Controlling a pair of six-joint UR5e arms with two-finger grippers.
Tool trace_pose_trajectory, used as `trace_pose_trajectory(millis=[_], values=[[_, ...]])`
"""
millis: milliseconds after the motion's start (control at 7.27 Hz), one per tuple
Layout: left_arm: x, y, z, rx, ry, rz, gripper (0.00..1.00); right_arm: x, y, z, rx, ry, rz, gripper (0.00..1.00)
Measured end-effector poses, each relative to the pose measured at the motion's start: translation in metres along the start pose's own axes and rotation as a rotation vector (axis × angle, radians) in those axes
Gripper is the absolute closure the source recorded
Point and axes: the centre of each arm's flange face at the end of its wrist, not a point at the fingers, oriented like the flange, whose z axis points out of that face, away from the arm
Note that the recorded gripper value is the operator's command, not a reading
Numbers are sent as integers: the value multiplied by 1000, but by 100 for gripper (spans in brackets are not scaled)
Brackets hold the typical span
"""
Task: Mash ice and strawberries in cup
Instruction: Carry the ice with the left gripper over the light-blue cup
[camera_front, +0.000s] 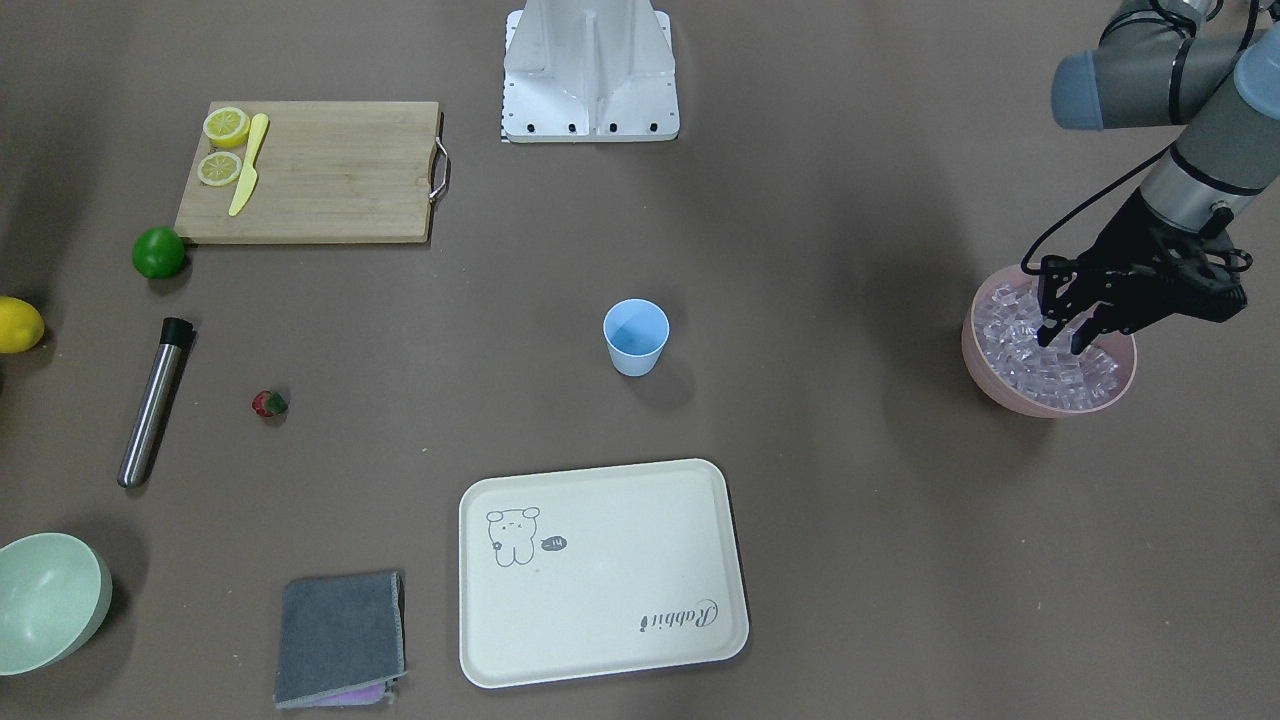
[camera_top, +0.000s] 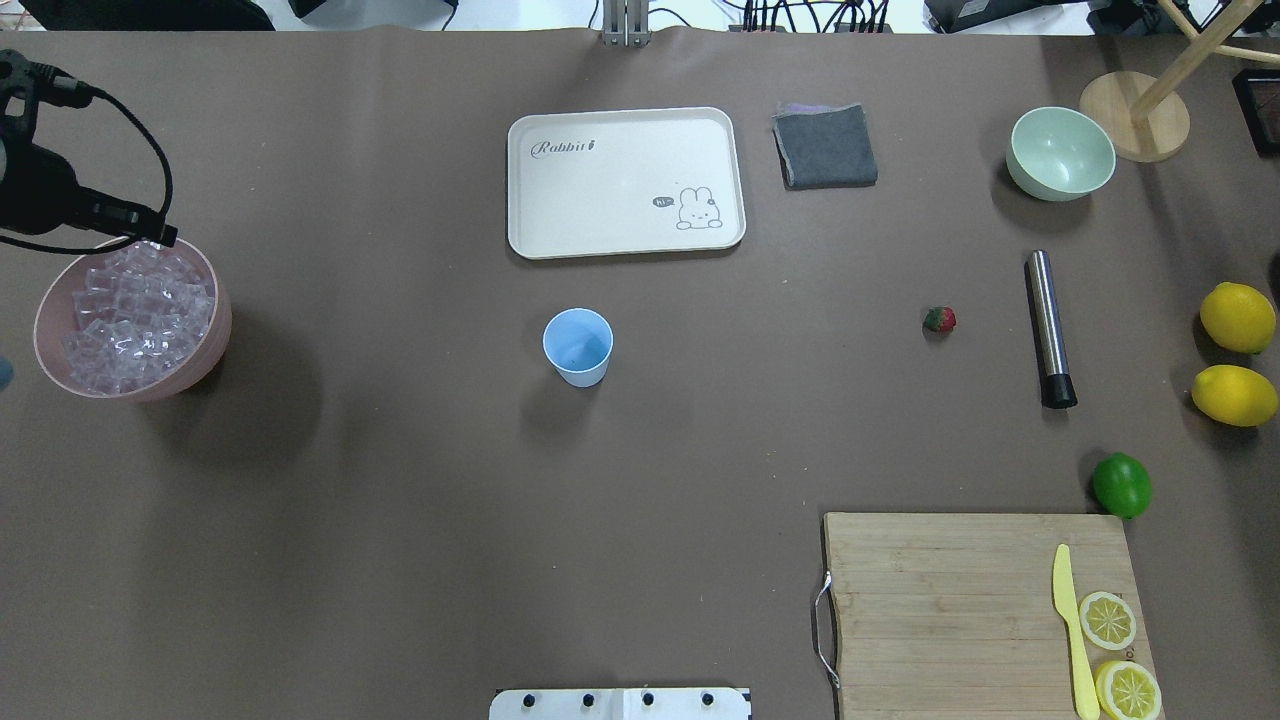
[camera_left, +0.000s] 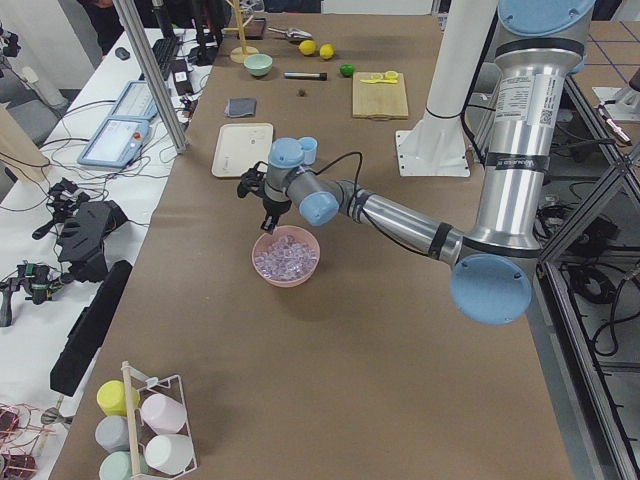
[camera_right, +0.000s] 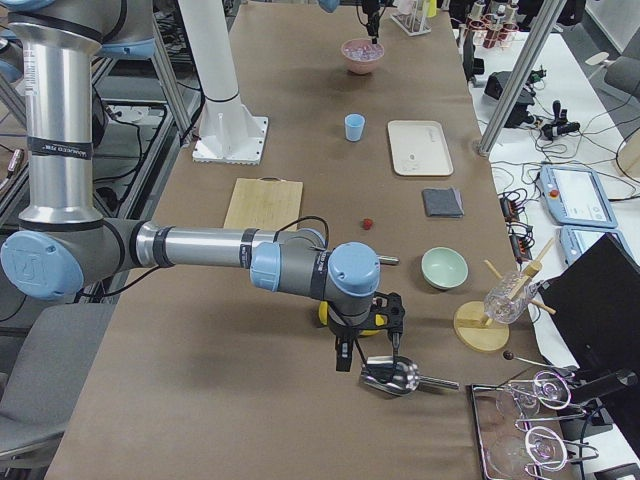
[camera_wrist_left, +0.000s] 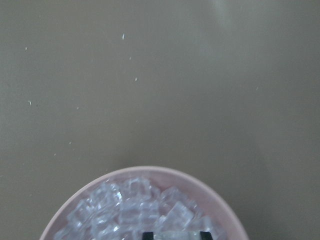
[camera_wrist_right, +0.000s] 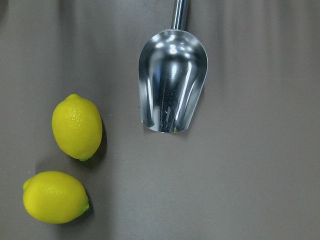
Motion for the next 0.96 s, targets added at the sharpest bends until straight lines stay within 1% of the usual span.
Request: trace_pose_trajectory(millis=[138, 275, 413, 551, 688, 963], values=[[43, -15, -1, 21, 56, -73, 100, 0, 0, 0, 1, 0, -1, 0], [95, -19, 5, 20, 124, -133, 100, 0, 0, 0, 1, 0, -1, 0], [150, -18, 14, 14, 185, -170, 100, 0, 0, 0, 1, 1, -1, 0], [200, -10, 25, 18, 222, -189, 100, 0, 0, 0, 0, 0, 0, 0], [246, 5, 37, 29, 245, -193, 100, 1, 1, 1, -2, 0, 2, 0], [310, 42, 59, 64, 283, -188, 100, 3, 1, 3, -6, 0, 5, 0]])
